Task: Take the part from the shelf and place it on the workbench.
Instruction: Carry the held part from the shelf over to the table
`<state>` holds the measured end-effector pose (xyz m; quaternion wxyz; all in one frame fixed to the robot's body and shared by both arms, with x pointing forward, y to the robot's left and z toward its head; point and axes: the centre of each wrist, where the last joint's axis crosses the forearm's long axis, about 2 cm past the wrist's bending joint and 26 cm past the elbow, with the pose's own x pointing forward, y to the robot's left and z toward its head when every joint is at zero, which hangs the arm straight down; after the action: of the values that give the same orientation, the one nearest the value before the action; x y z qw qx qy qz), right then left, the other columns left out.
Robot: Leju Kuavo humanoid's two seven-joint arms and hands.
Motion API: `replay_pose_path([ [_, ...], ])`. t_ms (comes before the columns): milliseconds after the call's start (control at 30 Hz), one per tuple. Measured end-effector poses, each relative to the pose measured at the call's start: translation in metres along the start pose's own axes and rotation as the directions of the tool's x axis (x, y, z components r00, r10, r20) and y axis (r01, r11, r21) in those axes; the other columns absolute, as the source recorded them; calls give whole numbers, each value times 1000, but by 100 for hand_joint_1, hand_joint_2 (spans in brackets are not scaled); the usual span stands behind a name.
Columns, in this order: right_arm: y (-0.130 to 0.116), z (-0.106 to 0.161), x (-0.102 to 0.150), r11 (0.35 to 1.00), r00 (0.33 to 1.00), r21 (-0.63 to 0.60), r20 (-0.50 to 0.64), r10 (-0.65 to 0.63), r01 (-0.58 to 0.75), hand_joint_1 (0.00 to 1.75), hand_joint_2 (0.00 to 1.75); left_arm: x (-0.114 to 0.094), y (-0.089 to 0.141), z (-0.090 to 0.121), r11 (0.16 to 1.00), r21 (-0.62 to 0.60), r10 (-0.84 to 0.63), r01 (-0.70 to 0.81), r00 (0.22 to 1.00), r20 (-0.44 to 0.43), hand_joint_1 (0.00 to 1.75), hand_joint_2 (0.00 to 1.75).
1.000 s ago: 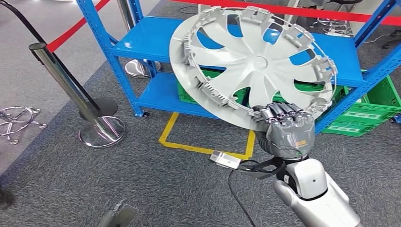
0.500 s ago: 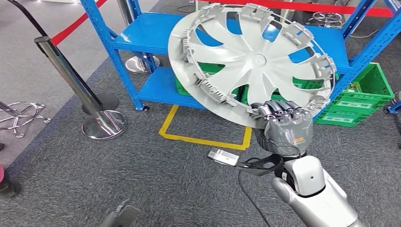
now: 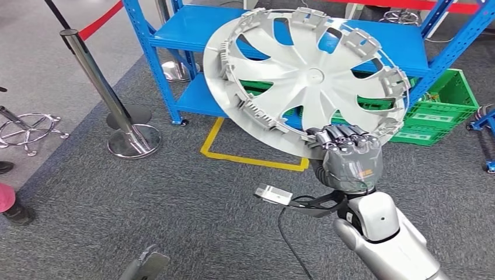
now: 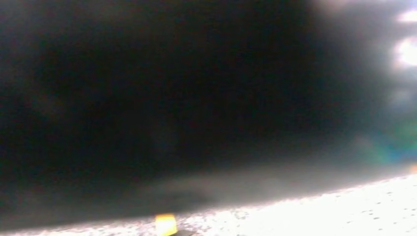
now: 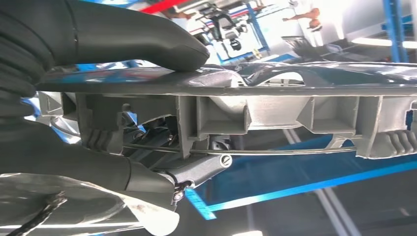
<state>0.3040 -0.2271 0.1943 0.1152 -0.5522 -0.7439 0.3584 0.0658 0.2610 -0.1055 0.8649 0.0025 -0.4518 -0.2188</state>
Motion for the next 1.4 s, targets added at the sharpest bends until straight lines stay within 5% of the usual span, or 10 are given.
replay_pose_path([
  [1400,1,-8,1,1000,1000,-14,4,-2,2,175,175,-3,2,2,1000,-6,3,-3,1000,-3,0,0],
])
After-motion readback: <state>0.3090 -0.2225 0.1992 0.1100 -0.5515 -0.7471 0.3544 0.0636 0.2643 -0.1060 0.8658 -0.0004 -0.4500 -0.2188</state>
